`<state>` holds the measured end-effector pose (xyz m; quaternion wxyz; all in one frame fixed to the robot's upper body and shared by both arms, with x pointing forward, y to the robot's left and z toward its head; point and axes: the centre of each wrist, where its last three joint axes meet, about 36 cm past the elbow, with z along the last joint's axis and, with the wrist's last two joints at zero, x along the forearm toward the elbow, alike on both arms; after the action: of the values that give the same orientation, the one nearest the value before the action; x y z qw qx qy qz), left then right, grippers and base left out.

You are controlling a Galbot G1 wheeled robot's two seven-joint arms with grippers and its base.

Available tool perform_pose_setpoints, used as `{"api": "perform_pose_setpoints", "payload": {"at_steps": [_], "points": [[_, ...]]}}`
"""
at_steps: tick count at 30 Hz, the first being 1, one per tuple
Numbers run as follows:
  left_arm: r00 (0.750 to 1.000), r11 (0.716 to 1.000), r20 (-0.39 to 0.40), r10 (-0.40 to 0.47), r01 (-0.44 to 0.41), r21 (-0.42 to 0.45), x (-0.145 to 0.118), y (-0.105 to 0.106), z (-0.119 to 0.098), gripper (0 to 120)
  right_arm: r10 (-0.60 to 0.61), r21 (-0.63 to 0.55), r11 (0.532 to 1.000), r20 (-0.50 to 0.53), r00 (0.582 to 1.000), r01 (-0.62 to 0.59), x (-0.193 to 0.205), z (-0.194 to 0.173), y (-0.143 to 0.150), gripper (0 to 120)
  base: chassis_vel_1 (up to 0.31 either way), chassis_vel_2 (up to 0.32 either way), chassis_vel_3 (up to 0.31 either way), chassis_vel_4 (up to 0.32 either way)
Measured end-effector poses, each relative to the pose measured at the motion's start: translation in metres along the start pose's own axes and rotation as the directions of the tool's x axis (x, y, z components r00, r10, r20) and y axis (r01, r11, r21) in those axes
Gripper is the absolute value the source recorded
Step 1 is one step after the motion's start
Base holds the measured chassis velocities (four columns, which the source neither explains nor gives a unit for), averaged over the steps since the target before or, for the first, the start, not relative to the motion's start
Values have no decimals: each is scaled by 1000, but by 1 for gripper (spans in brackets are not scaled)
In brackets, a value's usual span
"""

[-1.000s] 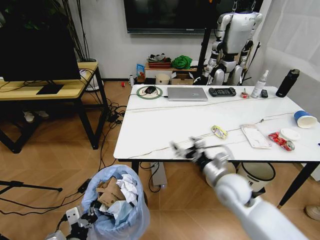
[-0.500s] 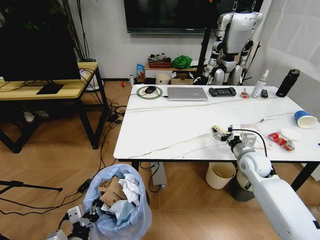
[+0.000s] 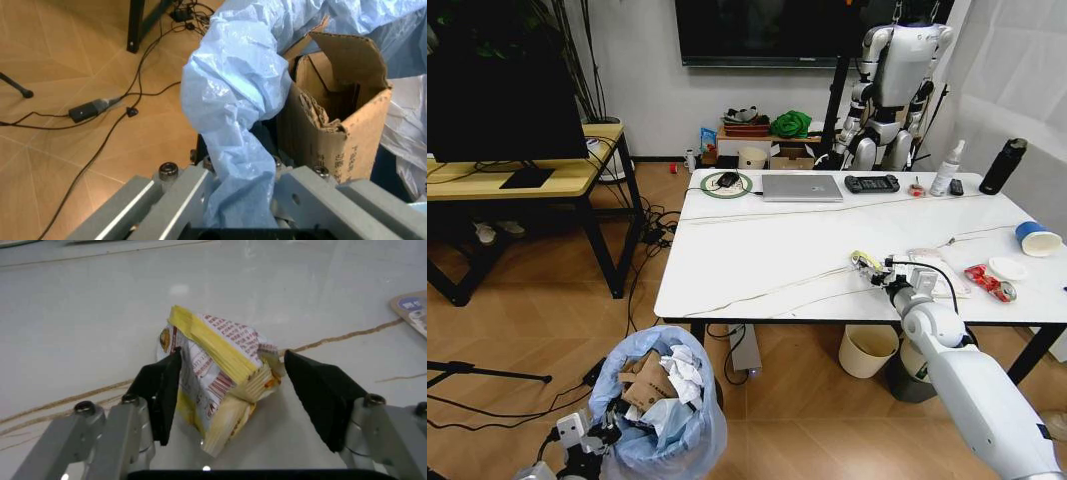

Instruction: Pick up the trash bin and place the trash from the table into it.

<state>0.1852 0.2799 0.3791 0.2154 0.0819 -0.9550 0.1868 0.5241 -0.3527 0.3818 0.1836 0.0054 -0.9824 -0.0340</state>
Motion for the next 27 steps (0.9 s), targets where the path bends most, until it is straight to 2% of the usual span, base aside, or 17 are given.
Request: {"api": "perform_pose_setpoints", "payload": {"at_steps": [2, 7, 9, 14, 18, 19, 22, 25, 27], "points": [[1000, 1000, 0, -1, 1, 0, 0, 0, 0, 0, -1, 1, 1000, -1, 1000, 1, 0, 1, 0, 52, 0, 0, 0, 0], [1000, 1000, 2, -3, 3, -1, 1, 0, -1, 0, -6, 6, 1000, -5, 1000, 6, -1, 4, 3, 31, 0, 0, 0, 0], [1000, 1000, 2, -4, 4, -1, 1, 0, -1, 0, -8, 6, 1000, -5, 1000, 8, -1, 4, 3, 28, 0, 0, 0, 0], [1000, 1000, 2, -5, 5, -1, 1, 0, -1, 0, -33, 1, 999, 18, 999, 33, 9, -1, 6, 6, 0, 0, 0, 0], [1000, 1000, 1, -4, 4, -1, 2, 0, -1, 0, -70, -11, 997, 47, 996, 71, 19, -10, 13, 1, 0, 0, 0, 0], [1000, 1000, -1, -2, 2, -2, 1, -1, 0, 0, -126, -7, 992, 88, 988, 127, 32, -20, 26, 0, 0, 0, 0, 0], [1000, 1000, -2, -1, 1, -2, 1, -2, 1, 0, -180, 2, 984, 118, 977, 181, 42, -27, 40, 0, 0, 0, 0, 0], [1000, 1000, -3, 1, -1, -1, 1, -4, 1, 0, -318, 17, 947, 165, 934, 320, 66, -37, 77, 0, 0, 0, 0, 0], [1000, 1000, -1, 2, -2, 0, 2, -5, 1, 0, -436, 42, 899, 182, 882, 436, 88, -37, 111, 0, 0, 0, 0, 0]]}}
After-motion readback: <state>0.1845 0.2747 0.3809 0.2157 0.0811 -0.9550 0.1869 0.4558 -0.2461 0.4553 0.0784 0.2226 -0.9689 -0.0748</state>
